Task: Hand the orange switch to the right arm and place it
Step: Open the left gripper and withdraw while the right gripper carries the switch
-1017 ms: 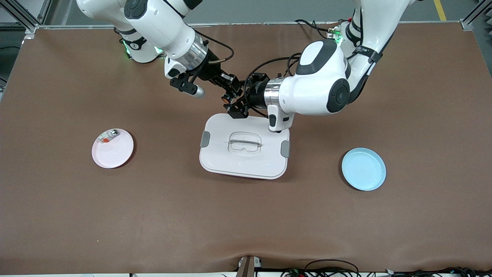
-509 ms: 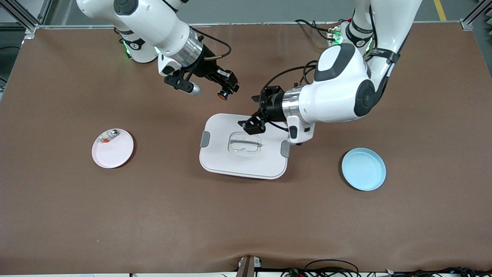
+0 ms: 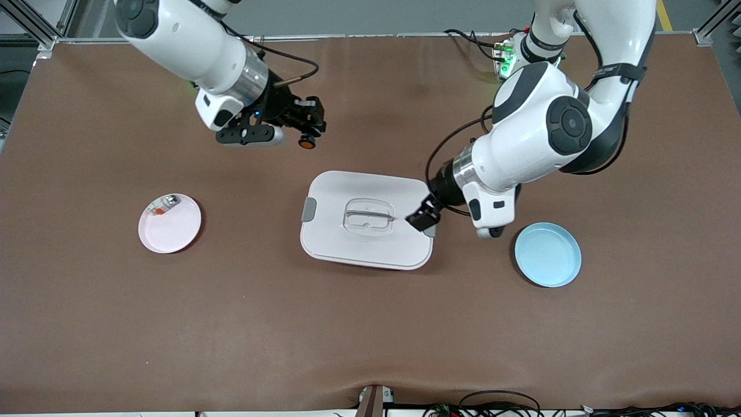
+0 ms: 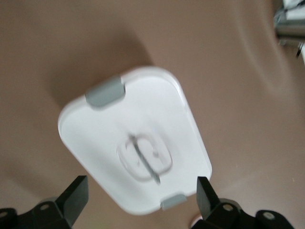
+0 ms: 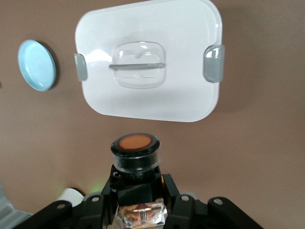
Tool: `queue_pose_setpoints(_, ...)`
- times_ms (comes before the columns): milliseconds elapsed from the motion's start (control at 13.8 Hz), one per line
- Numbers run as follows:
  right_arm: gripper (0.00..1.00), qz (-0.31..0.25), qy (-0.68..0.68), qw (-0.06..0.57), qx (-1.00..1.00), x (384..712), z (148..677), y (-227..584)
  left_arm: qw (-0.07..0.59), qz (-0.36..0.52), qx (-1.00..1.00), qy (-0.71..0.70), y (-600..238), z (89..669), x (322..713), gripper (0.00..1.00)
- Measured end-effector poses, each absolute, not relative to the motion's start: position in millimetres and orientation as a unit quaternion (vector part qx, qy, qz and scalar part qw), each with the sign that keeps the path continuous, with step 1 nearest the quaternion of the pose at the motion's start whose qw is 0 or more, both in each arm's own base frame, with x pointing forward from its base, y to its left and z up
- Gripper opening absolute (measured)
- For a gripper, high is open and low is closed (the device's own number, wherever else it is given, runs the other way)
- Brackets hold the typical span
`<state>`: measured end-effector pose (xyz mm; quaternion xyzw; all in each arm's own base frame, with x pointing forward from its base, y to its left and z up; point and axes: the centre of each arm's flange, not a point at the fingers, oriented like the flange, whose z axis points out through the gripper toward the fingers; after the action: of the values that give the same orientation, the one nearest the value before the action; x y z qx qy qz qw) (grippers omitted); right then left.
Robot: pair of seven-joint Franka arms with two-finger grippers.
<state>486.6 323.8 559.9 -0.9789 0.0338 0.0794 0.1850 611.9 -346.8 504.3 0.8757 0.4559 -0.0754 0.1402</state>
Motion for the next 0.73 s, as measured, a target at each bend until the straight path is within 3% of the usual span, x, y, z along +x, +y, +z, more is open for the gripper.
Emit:
queue_pose_setpoints(291,0.42,0.068,-0.131,0.076,-0.986,496.0,547.3,275.4,0.06,-0.015,0.919,0.39,-293.0,499.9,627.4,1.0)
queue_pose_setpoints(727,0.42,0.073,-0.342,0.026,-0.936,537.5,536.9,147.0,-0.013,0.009,0.951,0.309,-185.4,511.2,650.9,1.0)
